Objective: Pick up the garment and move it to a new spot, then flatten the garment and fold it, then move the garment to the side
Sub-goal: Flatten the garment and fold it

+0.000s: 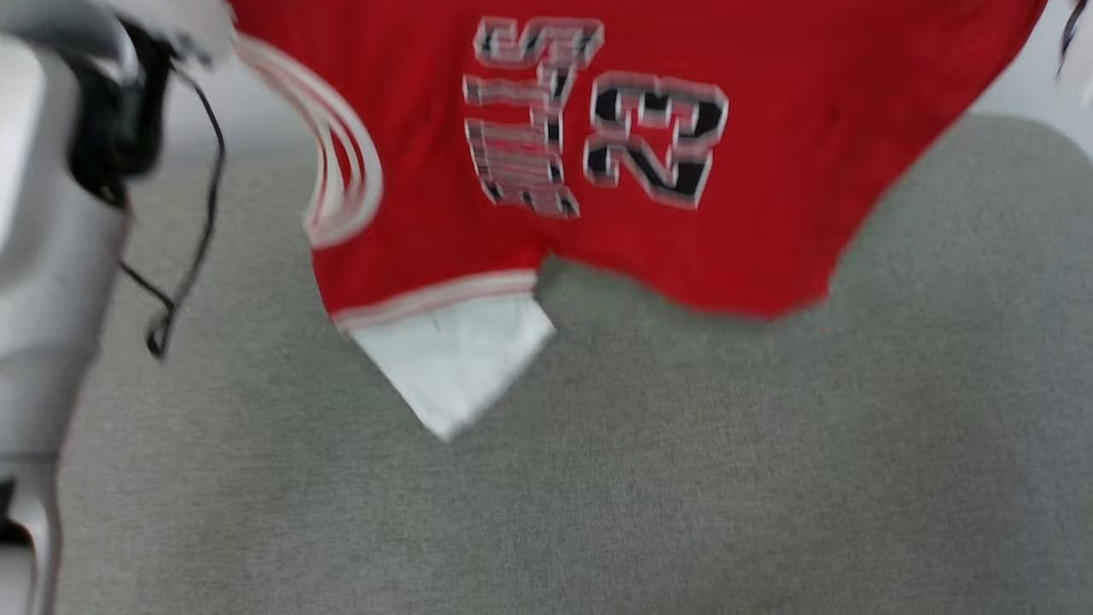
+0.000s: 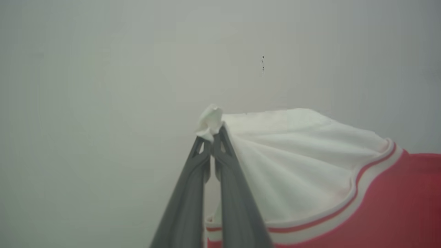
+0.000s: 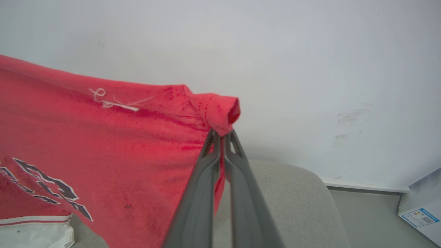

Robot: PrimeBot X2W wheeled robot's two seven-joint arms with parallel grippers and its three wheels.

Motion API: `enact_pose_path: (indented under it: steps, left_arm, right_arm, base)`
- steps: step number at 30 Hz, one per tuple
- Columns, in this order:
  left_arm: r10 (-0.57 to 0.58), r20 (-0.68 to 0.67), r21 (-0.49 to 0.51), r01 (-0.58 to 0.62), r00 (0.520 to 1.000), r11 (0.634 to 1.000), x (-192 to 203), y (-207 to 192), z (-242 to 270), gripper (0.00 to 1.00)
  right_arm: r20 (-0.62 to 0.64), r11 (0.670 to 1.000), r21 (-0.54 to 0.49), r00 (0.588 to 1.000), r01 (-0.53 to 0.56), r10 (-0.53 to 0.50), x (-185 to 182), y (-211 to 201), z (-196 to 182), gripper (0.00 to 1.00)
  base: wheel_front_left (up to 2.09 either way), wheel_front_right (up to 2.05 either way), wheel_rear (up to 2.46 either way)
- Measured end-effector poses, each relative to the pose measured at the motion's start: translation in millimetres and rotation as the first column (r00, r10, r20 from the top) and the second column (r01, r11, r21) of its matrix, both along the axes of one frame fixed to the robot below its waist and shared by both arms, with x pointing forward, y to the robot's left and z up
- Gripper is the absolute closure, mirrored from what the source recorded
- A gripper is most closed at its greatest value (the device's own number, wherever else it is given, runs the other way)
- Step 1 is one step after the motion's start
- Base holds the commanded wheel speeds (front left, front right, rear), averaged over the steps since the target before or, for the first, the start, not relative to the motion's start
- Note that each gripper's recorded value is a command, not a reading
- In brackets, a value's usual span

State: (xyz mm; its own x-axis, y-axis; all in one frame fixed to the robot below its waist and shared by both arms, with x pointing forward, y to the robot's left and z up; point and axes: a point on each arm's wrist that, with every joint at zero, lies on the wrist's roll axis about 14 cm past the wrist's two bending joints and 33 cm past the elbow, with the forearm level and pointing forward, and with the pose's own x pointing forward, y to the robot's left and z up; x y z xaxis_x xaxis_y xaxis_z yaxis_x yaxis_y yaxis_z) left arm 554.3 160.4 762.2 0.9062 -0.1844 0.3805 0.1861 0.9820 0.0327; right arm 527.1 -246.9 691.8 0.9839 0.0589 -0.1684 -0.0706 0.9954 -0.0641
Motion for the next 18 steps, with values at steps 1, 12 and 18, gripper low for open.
enact_pose_path:
  steps: [1, 12, 18]
  left_arm:
    - [0.006, 0.018, 0.013, -0.006, 1.0, 1.0, 8, 0, 7, 1.0]
    - [0.059, 0.169, 0.076, -0.072, 0.984, 0.995, 106, 10, 43, 1.0]
    - [0.081, 0.146, 0.062, -0.091, 0.986, 0.994, 156, 16, 1, 1.0]
  right_arm:
    - [0.029, 1.0, 0.006, 1.0, 0.0, -0.001, 7, 0, 7, 1.0]
    - [0.289, 1.0, -0.016, 0.957, -0.017, 0.021, 111, 12, 40, 1.0]
    - [0.337, 0.997, -0.063, 0.939, -0.05, 0.068, 159, 28, 14, 1.0]
  base:
    - [0.0, 0.0, 0.0]
    - [0.0, 0.0, 0.0]
    - [0.0, 0.0, 0.0]
